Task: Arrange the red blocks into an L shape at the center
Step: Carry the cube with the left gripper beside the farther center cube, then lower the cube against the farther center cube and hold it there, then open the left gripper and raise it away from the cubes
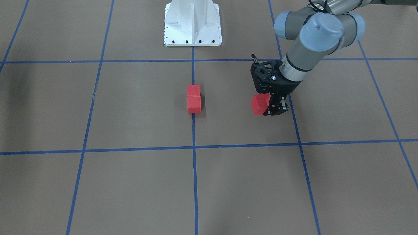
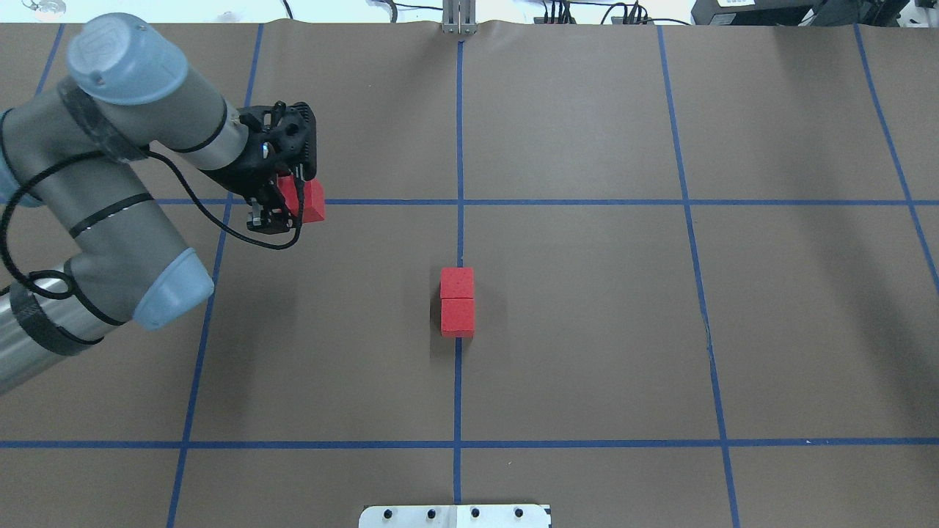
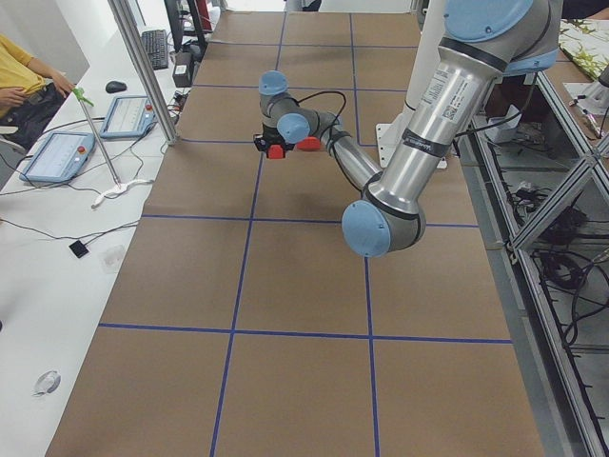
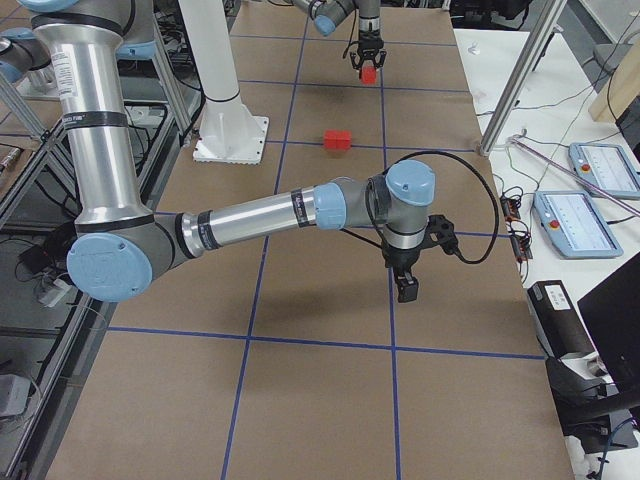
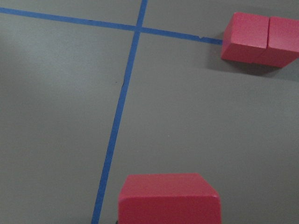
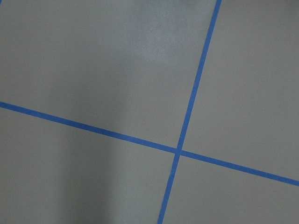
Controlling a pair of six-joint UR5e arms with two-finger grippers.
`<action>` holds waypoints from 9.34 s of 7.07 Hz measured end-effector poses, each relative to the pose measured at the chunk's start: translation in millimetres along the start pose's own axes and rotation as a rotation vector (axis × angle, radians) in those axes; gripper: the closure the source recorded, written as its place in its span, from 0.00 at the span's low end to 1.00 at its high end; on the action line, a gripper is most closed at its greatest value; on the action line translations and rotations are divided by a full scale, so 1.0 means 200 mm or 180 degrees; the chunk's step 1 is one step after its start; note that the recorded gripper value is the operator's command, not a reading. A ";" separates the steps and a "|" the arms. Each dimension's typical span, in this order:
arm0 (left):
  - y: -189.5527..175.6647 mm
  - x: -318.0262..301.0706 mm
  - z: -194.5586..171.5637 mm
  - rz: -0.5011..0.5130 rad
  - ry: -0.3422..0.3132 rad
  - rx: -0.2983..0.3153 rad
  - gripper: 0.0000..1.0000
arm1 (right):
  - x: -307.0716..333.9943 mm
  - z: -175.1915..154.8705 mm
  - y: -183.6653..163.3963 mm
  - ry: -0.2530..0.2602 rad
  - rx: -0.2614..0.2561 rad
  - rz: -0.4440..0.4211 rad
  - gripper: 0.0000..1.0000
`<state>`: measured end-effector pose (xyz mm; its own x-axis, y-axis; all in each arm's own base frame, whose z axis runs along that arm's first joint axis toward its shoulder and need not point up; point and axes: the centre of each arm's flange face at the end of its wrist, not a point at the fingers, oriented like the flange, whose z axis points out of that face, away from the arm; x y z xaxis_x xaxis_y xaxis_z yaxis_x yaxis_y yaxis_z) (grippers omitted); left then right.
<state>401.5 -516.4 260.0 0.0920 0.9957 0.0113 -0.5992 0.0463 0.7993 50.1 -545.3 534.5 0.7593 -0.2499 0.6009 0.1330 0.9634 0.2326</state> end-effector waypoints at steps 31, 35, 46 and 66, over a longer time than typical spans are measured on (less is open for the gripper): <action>-0.74 0.40 0.66 0.0173 0.0444 -0.0325 0.60 | 0.00 0.00 0.00 -0.0005 -0.0004 0.0008 0.00; -0.77 0.39 0.67 0.0170 0.0447 -0.0332 0.56 | 0.00 0.01 0.00 -0.0006 -0.0007 0.0010 0.00; -0.76 0.38 0.68 0.0164 0.0449 -0.0343 0.26 | 0.00 0.00 0.00 -0.0005 -0.0001 0.0006 0.00; 1.58 -0.54 -0.33 -0.3044 -0.0354 -0.0541 0.00 | 0.03 0.05 0.06 -0.0013 -0.0063 0.0052 0.00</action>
<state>148.9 -604.5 471.7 0.6680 0.5192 -0.5331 -0.3387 0.8500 0.4034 50.3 -536.2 548.4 0.7589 -0.2345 0.6076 0.1332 0.9691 0.2076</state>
